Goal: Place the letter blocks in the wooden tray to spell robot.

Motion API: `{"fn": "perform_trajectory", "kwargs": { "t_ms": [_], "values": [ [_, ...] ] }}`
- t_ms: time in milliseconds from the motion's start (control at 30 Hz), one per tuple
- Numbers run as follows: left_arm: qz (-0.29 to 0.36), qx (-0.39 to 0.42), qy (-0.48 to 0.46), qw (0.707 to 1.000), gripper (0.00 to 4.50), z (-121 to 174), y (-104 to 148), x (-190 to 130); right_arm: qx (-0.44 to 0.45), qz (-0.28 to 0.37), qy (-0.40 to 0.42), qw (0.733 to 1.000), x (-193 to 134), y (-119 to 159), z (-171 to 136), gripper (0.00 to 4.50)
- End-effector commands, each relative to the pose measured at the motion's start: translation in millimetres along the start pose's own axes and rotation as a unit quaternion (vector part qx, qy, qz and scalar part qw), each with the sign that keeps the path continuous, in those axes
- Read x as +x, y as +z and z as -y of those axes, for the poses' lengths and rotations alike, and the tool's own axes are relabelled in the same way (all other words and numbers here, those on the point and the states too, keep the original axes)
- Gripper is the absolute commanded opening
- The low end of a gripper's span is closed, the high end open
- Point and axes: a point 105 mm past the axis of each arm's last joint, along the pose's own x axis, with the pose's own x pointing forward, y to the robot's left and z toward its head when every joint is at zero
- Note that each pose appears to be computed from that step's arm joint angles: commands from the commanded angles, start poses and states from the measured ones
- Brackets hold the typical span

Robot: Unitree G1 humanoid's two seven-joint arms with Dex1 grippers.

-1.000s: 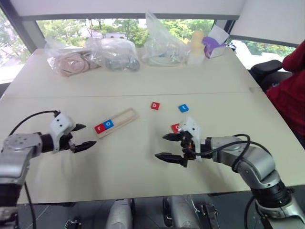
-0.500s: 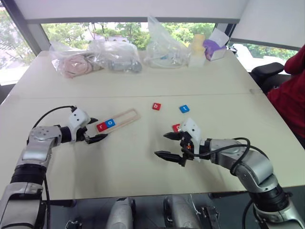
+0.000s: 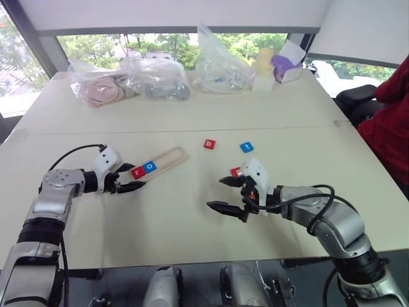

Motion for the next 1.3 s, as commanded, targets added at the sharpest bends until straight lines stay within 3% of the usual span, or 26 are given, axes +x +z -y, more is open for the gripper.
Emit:
{"fn": "perform_trajectory", "kwargs": {
  "t_ms": [33, 267, 400, 567, 1100, 1200, 1300],
  "values": [
    [-0.054, -0.014, -0.024, 0.998, 3.11, 12.6, -25.8, 7.5, -0.018, 0.020, -0.005, 1.000, -0.9, 10.4, 0.4, 4.50],
    [-0.011, 0.020, -0.061, 0.998, 3.11, 20.5, -1.4, 8.4, -0.016, 0.019, -0.014, 1.000, -4.2, 10.6, 4.1, 4.50],
    [-0.028, 0.101, -0.118, 0.987, 3.11, 32.6, 12.5, 1.6, -0.007, 0.023, -0.032, 0.999, -20.9, 13.2, 13.6, 4.50],
    [-0.023, 0.142, -0.157, 0.977, 3.11, 36.3, 29.1, 9.1, 0.008, 0.018, -0.060, 0.998, -44.3, 10.6, 25.1, 4.50],
    [-0.041, 0.178, -0.208, 0.961, 3.11, 29.3, 28.0, 31.7, 0.012, 0.006, -0.082, 0.997, -52.5, 1.1, 23.8, 4.50],
    [-0.041, 0.169, -0.208, 0.963, 4.48, 28.9, 25.6, 32.9, 0.011, 0.005, -0.086, 0.996, -52.0, 0.4, 25.5, 4.50],
    [-0.038, 0.185, -0.181, 0.965, 4.48, 24.7, 24.0, 34.4, 0.009, 0.004, -0.092, 0.996, -51.3, 1.0, 29.4, 4.50]
  ]
}}
